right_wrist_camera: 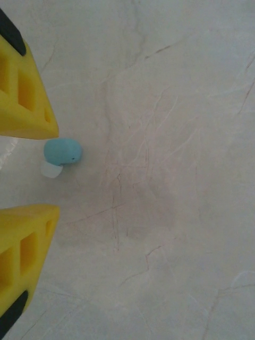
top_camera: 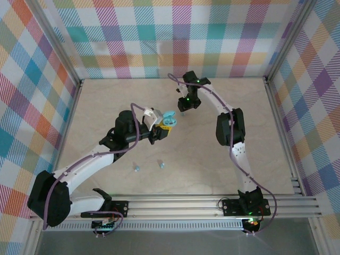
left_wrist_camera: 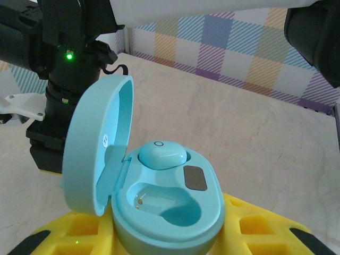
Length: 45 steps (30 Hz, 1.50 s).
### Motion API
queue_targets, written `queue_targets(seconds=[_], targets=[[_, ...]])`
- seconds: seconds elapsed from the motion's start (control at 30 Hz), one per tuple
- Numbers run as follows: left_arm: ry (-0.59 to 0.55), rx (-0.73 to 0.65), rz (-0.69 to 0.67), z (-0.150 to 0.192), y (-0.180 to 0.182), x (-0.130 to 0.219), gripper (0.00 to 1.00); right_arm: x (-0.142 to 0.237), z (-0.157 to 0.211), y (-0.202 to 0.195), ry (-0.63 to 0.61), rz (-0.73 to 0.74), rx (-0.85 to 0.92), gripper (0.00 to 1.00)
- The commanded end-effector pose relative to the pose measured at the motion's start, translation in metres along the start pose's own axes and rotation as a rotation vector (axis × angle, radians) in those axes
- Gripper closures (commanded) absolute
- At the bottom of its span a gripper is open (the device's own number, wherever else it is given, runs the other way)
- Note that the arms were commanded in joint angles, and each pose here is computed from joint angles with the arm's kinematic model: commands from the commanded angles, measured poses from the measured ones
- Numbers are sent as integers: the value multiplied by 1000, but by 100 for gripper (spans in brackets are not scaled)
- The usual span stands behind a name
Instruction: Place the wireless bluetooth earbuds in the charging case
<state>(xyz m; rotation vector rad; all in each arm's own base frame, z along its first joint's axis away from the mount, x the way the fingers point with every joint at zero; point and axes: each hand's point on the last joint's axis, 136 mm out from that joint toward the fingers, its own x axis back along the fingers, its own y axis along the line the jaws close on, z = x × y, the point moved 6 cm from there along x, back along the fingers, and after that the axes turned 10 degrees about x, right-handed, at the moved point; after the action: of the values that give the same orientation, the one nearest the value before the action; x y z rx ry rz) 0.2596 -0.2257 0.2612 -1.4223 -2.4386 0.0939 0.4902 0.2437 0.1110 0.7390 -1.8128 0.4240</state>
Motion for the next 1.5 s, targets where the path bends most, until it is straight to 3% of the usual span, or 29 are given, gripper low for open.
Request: queue_targets(seconds=[0.0, 0.47, 0.8, 1.3, 1.47], targets=[[-41, -8, 8, -14, -2, -3, 100, 1, -4, 2, -11, -15, 12, 61], [-12, 0, -9, -2, 0, -2, 99, -12, 2, 15, -9, -85, -3, 63], [-13, -9, -35, 1, -2, 7, 100, -20, 7, 20, 25, -73, 25, 73], [-18, -8, -59, 1, -5, 18, 100, -25, 10, 31, 63, -34, 68, 74], [-24, 0, -54, 3, -5, 18, 100, -22, 15, 29, 92, -14, 79, 69]])
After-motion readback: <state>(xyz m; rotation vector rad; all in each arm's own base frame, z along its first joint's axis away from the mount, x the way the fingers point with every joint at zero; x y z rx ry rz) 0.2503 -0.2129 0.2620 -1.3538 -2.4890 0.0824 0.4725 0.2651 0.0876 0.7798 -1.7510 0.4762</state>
